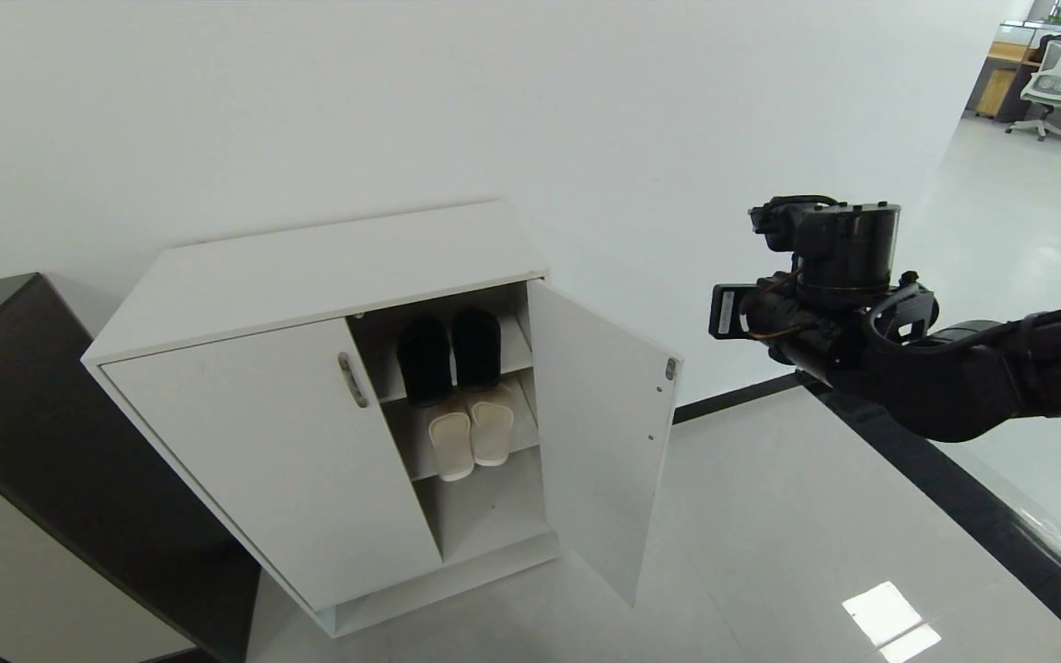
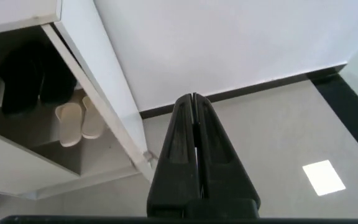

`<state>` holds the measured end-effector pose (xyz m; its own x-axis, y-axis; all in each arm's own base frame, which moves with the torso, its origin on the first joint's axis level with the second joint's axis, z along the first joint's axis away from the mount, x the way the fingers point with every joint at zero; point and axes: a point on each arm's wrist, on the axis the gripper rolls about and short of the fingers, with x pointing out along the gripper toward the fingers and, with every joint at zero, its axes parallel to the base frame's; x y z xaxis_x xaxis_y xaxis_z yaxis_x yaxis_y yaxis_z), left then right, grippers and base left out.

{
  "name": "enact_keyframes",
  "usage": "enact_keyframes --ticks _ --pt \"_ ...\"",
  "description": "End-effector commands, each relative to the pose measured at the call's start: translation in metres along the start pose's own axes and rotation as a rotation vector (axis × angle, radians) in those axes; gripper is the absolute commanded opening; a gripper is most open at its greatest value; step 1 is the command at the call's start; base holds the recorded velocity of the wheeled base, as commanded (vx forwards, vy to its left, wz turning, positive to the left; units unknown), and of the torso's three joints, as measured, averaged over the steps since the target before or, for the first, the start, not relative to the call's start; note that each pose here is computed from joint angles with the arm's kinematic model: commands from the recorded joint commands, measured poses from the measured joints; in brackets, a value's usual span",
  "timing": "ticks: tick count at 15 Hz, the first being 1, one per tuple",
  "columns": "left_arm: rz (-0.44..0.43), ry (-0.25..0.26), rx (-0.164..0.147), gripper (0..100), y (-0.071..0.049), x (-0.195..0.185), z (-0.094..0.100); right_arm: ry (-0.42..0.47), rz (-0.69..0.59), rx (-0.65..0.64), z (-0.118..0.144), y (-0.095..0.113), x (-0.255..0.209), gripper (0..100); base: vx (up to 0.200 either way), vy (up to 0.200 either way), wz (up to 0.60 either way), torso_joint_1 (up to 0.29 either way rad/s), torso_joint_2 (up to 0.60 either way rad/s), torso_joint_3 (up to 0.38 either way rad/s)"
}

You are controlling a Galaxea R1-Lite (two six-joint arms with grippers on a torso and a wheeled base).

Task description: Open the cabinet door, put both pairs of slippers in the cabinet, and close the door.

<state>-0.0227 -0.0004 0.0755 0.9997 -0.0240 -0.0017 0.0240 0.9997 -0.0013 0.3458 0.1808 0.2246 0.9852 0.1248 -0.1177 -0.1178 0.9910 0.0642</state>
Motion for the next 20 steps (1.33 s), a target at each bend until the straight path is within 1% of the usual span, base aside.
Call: enact_keyframes --ticks 1,3,4,6,12,15,18,20 --pt "0.001 0.001 0.0 0 0.0 0.0 0.0 0.028 -0.004 -0.006 -0.016 0.001 0.025 0 0.0 0.0 0.0 0.0 0.0 0.0" --pt "0.0 0.001 0.0 0 0.0 0.0 0.0 0.066 0.02 -0.001 -0.024 0.005 0.036 0 0.0 0.0 0.0 0.0 0.0 0.0" --pt "0.0 0.001 0.0 0 0.0 0.0 0.0 0.08 0.051 0.029 -0.023 0.007 0.038 0 0.0 0.0 0.0 0.0 0.0 0.0" --pt "0.0 0.001 0.0 0 0.0 0.0 0.0 0.111 0.06 0.034 -0.025 0.009 0.044 0 0.0 0.0 0.0 0.0 0.0 0.0" --pt "0.0 0.001 0.0 0 0.0 0.0 0.0 0.136 0.075 0.024 -0.037 0.018 0.049 0 0.0 0.0 0.0 0.0 0.0 0.0" --pt "0.0 0.001 0.0 0 0.0 0.0 0.0 0.145 0.073 0.021 -0.04 0.018 0.05 0 0.0 0.0 0.0 0.0 0.0 0.0" --pt "0.0 0.001 0.0 0 0.0 0.0 0.0 0.147 0.09 0.019 -0.042 0.025 0.047 0 0.0 0.0 0.0 0.0 0.0 0.0" --pt "0.0 0.001 0.0 0 0.0 0.0 0.0 0.152 0.108 0.026 -0.043 0.034 0.043 0 0.0 0.0 0.0 0.0 0.0 0.0"
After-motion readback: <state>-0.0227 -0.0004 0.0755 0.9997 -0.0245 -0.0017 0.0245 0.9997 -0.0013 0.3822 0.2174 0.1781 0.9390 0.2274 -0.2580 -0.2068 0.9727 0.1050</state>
